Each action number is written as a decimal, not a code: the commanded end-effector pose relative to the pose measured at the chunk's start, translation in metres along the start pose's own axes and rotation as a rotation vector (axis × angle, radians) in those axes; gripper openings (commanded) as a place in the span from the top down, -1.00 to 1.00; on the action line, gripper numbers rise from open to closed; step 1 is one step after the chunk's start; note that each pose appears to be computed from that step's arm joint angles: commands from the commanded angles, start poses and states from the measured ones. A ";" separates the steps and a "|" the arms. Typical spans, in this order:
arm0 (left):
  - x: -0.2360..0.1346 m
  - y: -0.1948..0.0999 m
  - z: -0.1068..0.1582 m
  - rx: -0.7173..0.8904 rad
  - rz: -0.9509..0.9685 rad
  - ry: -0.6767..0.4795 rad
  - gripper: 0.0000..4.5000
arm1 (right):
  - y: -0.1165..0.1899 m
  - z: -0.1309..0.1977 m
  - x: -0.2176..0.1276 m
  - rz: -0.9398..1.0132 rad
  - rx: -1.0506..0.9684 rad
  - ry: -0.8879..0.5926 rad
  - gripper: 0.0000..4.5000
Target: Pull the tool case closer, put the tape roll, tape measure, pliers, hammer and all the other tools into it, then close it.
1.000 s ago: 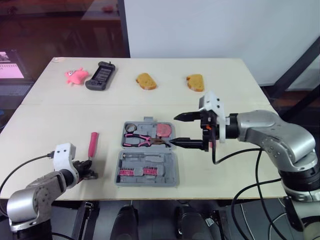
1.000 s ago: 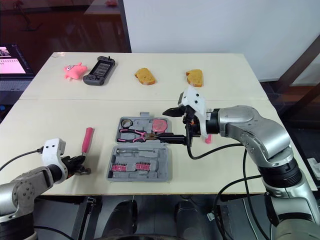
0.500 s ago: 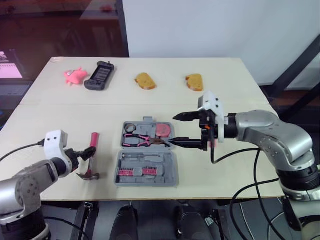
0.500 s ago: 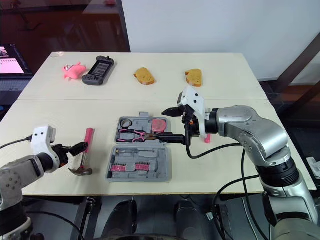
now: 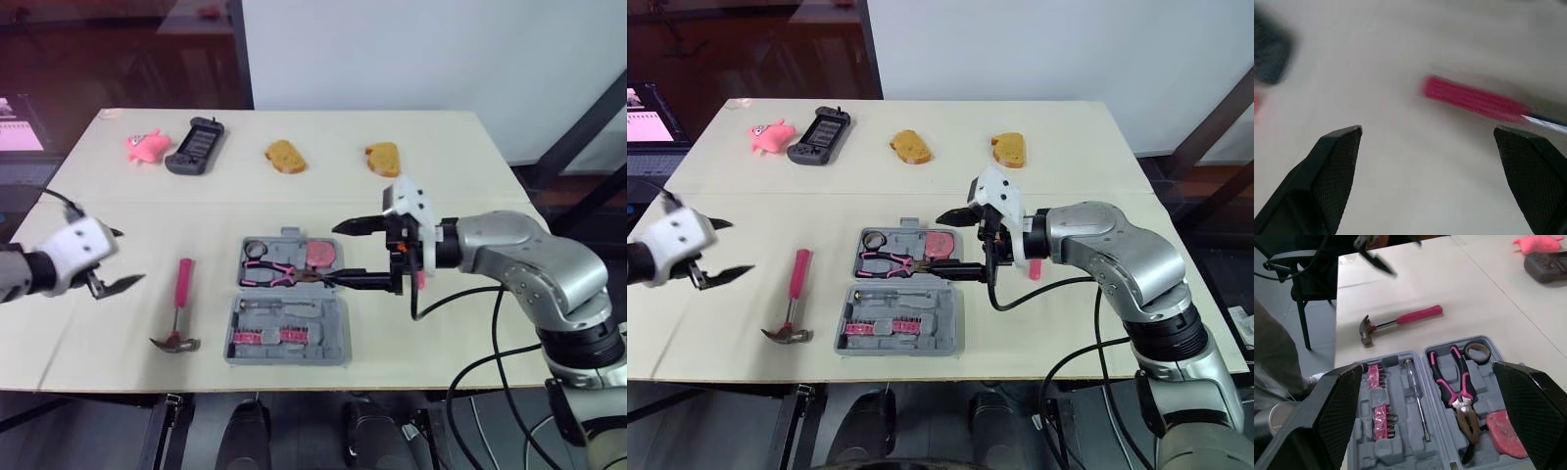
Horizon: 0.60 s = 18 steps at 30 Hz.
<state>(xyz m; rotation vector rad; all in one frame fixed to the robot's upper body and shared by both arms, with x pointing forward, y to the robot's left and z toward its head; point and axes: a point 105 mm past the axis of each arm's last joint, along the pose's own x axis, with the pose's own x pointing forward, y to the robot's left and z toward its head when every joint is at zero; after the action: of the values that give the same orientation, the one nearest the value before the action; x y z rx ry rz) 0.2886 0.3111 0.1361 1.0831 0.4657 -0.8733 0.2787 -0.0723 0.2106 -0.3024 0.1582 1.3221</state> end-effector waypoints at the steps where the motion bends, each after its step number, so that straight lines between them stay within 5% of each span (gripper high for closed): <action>1: 0.001 -0.020 0.018 0.274 -0.302 -0.078 -1.00 | 0.006 0.012 -0.003 -0.009 -0.042 -0.033 -1.00; 11: 0.035 -0.020 0.018 0.912 -0.501 -0.050 -1.00 | 0.020 0.020 -0.003 -0.002 -0.019 -0.048 -1.00; 18: 0.059 -0.017 0.022 1.039 -0.519 -0.035 -1.00 | 0.022 0.019 -0.006 -0.031 -0.010 -0.042 -1.00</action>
<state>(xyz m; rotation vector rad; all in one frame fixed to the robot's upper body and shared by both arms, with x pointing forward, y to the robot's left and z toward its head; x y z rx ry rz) 0.3053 0.2629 0.0927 1.8895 0.2485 -1.6917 0.2593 -0.0659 0.2191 -0.2717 0.1565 1.3016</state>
